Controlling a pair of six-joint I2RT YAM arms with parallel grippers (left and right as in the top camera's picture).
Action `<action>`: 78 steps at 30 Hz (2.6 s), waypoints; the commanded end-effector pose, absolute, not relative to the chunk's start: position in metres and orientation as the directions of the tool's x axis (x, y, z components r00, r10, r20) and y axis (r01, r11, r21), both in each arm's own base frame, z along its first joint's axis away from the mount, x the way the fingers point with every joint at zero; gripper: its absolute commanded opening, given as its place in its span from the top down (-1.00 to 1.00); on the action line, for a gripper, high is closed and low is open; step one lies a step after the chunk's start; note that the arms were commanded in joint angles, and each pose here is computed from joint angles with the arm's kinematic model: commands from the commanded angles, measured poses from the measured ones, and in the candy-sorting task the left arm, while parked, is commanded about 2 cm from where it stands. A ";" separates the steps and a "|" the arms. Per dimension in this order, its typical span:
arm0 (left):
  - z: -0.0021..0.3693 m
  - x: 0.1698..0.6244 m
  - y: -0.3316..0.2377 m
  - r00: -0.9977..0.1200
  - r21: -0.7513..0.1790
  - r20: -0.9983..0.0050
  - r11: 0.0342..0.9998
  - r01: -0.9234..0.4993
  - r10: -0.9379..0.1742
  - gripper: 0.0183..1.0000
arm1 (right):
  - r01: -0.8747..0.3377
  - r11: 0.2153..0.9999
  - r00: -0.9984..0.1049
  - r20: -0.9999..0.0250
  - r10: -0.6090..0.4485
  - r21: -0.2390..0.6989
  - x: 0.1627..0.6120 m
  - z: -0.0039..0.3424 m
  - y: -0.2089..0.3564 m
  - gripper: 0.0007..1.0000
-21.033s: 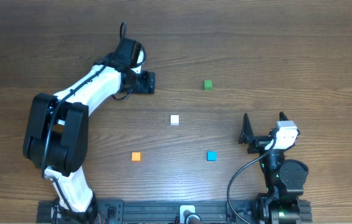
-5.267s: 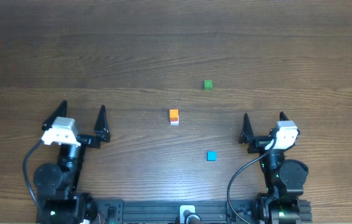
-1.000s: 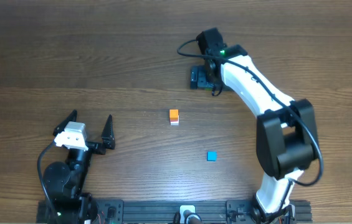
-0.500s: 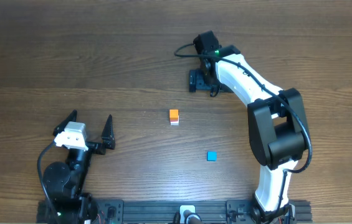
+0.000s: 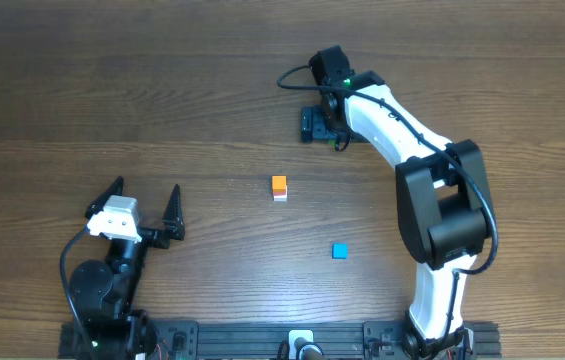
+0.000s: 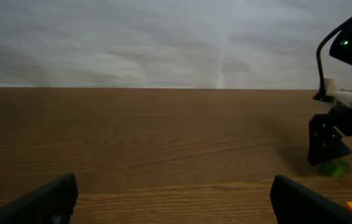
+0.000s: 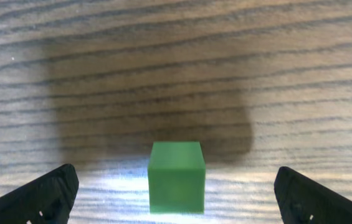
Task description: Stack Cubes
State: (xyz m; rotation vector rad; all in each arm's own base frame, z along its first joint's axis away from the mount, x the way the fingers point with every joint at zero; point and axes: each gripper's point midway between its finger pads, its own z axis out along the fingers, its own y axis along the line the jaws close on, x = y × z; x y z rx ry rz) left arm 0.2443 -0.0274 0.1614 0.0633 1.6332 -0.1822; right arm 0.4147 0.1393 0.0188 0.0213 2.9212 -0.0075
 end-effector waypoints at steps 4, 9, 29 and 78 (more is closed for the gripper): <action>0.161 0.244 -0.028 -0.068 -0.066 -0.996 0.985 0.157 -0.056 -1.00 | 0.020 1.000 -0.974 -0.226 0.015 -0.019 0.424 0.016 0.137 -0.82; 0.161 0.244 -0.028 -0.068 -0.066 -0.996 0.985 0.157 -0.055 -1.00 | 0.019 0.999 -0.978 -0.210 0.013 -0.026 0.421 0.012 0.136 -0.48; 0.161 0.244 -0.028 -0.068 -0.066 -0.996 0.985 0.157 -0.056 -1.00 | 0.019 0.999 -0.981 -0.195 0.012 -0.031 0.419 0.005 0.135 0.11; 0.161 0.244 -0.028 -0.068 -0.066 -0.996 0.985 0.157 -0.056 -1.00 | -0.192 0.981 -0.965 -0.185 -0.188 0.002 0.297 0.142 0.273 0.98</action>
